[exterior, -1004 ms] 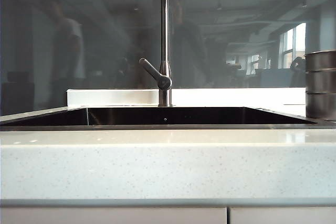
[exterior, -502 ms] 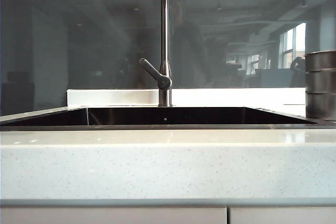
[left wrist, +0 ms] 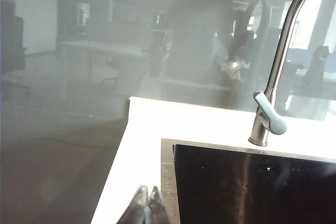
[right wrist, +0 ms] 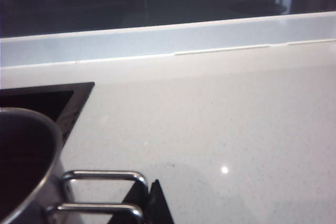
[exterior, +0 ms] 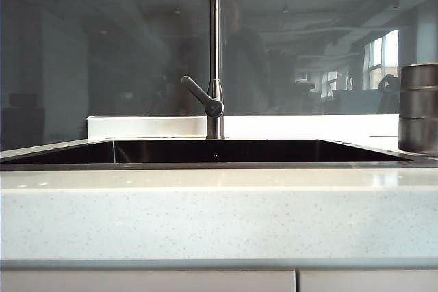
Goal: Pick up the mug next to the sink, go to the faucet to get some water, pour the water into the sink, and finally put the mug back to its place.
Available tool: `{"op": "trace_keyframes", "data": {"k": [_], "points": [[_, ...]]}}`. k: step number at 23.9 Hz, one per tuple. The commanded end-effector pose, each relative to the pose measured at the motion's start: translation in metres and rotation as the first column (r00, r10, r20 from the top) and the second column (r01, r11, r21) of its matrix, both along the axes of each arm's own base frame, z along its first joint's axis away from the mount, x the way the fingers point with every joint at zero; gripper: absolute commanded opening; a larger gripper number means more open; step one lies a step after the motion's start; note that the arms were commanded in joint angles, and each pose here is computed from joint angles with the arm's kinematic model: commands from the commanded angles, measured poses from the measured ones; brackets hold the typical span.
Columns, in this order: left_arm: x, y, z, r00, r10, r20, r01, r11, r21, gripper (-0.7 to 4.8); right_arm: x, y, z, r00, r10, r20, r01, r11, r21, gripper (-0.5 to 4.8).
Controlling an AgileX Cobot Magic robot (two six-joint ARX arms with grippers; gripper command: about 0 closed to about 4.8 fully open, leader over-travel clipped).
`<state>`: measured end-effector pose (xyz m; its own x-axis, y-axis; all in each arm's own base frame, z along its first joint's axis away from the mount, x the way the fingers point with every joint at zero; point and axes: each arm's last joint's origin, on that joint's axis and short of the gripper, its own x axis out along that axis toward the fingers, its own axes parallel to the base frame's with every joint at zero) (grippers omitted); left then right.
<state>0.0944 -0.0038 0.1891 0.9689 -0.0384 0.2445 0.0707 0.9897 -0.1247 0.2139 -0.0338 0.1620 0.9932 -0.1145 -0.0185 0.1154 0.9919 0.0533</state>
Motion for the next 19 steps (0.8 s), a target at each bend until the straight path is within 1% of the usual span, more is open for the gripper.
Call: {"op": "trace_keyframes", "data": {"k": [1, 3, 4, 5, 6, 8, 10, 11, 12, 13, 14, 15, 16, 17, 18, 19], "points": [[0.000, 0.000, 0.001, 1.000, -0.005, 0.007, 0.005, 1.000, -0.002, -0.05, 0.000, 0.000, 0.010, 0.995, 0.000, 0.096, 0.001, 1.000, -0.012, -0.05], [0.000, 0.000, 0.002, 1.000, -0.005, 0.010, 0.005, 1.000, -0.003, -0.06, 0.000, 0.001, 0.017, 0.987, 0.030, 0.157, -0.027, 0.999, -0.020, -0.05], [-0.001, 0.000, 0.003, 1.000, -0.019, 0.023, 0.019, 1.000, -0.015, -0.06, 0.000, 0.002, 0.022, 0.982, 0.057, 0.181, -0.058, 0.998, 0.002, -0.05], [-0.001, -0.001, 0.004, 0.999, -0.035, 0.035, 0.036, 0.999, -0.027, -0.06, 0.002, 0.002, 0.025, 0.978, 0.080, 0.191, -0.086, 0.996, 0.024, -0.05], [-0.002, -0.001, 0.008, 0.996, -0.059, 0.060, 0.063, 0.996, -0.060, -0.06, 0.004, 0.004, 0.032, 0.972, 0.130, 0.197, -0.144, 0.988, 0.059, -0.05], [-0.001, -0.001, 0.015, 0.995, -0.070, 0.066, 0.076, 0.993, -0.092, -0.06, 0.011, 0.011, 0.042, 0.962, 0.194, 0.193, -0.212, 0.974, 0.080, -0.05], [0.005, -0.001, 0.026, 0.996, -0.069, 0.049, 0.073, 0.993, -0.088, -0.06, 0.020, 0.023, 0.054, 0.954, 0.246, 0.173, -0.264, 0.961, 0.087, -0.05], [0.010, -0.002, 0.032, 0.997, -0.063, 0.039, 0.065, 0.996, -0.064, -0.06, 0.024, 0.029, 0.059, 0.948, 0.273, 0.163, -0.290, 0.953, 0.090, -0.05], [0.021, -0.002, 0.042, 0.999, -0.042, 0.030, 0.042, 0.999, 0.013, -0.06, 0.032, 0.041, 0.070, 0.939, 0.312, 0.147, -0.327, 0.940, 0.096, -0.05], [0.031, -0.002, 0.048, 0.999, -0.032, 0.027, 0.030, 0.998, 0.056, -0.06, 0.036, 0.049, 0.077, 0.931, 0.338, 0.139, -0.352, 0.931, 0.099, -0.05], [0.053, -0.004, 0.057, 0.999, -0.044, 0.024, 0.042, 0.995, 0.092, -0.06, 0.043, 0.060, 0.088, 0.925, 0.360, 0.120, -0.372, 0.922, 0.108, -0.05], [0.070, -0.006, 0.062, 0.997, -0.080, 0.020, 0.077, 0.991, 0.112, -0.06, 0.045, 0.066, 0.093, 0.921, 0.373, 0.110, -0.385, 0.916, 0.112, -0.05], [0.100, -0.009, 0.068, 0.989, -0.151, -0.003, 0.150, 0.980, 0.131, -0.06, 0.048, 0.080, 0.105, 0.911, 0.400, 0.103, -0.411, 0.904, 0.115, -0.05], [0.118, -0.010, 0.072, 0.983, -0.180, -0.023, 0.181, 0.974, 0.133, -0.06, 0.049, 0.086, 0.109, 0.911, 0.400, 0.105, -0.411, 0.904, 0.117, -0.05], [0.143, -0.013, 0.077, 0.978, -0.205, -0.046, 0.209, 0.972, 0.110, -0.06, 0.051, 0.096, 0.118, 0.913, 0.390, 0.119, -0.403, 0.908, 0.117, -0.05], [0.160, -0.014, 0.081, 0.974, -0.220, -0.048, 0.223, 0.970, 0.098, -0.06, 0.052, 0.100, 0.120, 0.911, 0.395, 0.119, -0.408, 0.906, 0.116, -0.05]]}}
